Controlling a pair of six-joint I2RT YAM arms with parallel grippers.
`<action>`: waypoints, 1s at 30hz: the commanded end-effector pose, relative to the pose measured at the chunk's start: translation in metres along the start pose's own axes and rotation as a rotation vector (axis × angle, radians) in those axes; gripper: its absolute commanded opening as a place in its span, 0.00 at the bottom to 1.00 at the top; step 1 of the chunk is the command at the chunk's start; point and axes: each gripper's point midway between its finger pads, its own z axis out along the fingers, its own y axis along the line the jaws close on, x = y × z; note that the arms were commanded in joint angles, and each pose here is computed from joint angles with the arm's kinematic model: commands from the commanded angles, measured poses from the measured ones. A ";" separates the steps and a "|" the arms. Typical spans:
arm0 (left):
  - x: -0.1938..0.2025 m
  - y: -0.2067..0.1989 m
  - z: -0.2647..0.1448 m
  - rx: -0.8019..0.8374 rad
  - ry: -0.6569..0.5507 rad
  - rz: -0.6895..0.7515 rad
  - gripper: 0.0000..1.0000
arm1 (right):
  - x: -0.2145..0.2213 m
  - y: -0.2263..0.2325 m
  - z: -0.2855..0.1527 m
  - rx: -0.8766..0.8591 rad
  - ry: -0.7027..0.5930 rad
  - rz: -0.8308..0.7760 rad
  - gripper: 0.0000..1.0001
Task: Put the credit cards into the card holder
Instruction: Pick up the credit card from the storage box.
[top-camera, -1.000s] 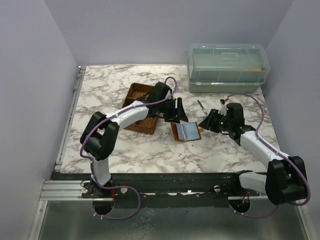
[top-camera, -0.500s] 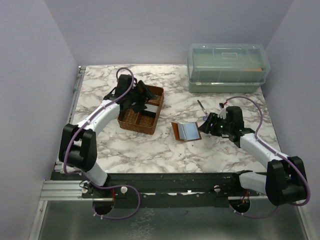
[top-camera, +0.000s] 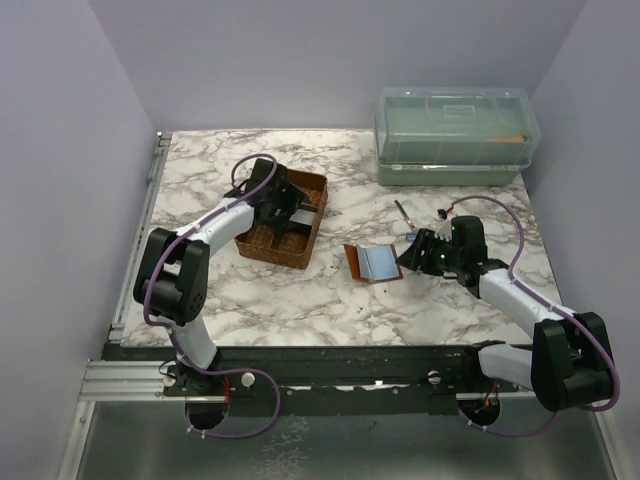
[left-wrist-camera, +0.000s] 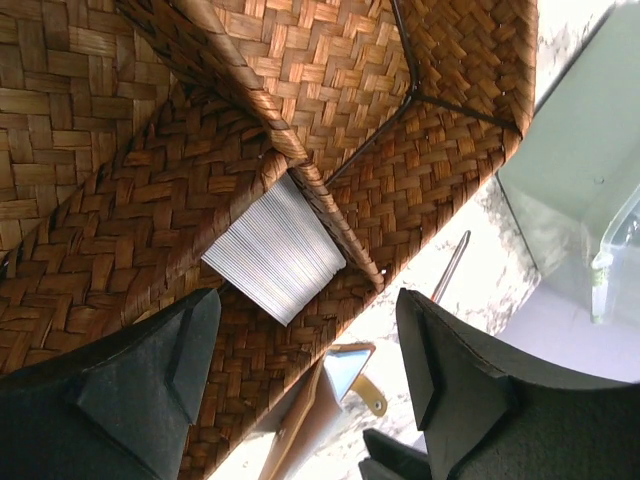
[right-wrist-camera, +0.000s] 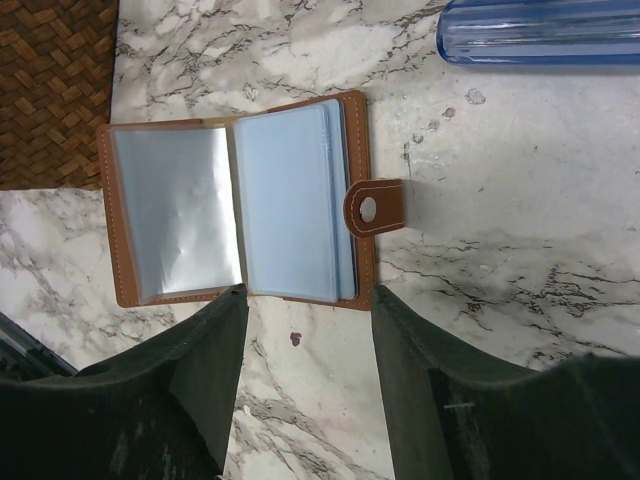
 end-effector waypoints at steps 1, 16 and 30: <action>-0.018 0.024 0.012 -0.134 -0.136 -0.105 0.78 | 0.000 0.003 0.000 -0.021 -0.011 -0.029 0.56; -0.007 0.023 -0.003 -0.194 -0.284 -0.077 0.78 | 0.007 0.002 0.002 -0.031 0.009 -0.017 0.57; -0.002 0.025 0.013 -0.199 -0.281 -0.147 0.65 | 0.006 0.006 -0.001 -0.046 0.000 -0.022 0.57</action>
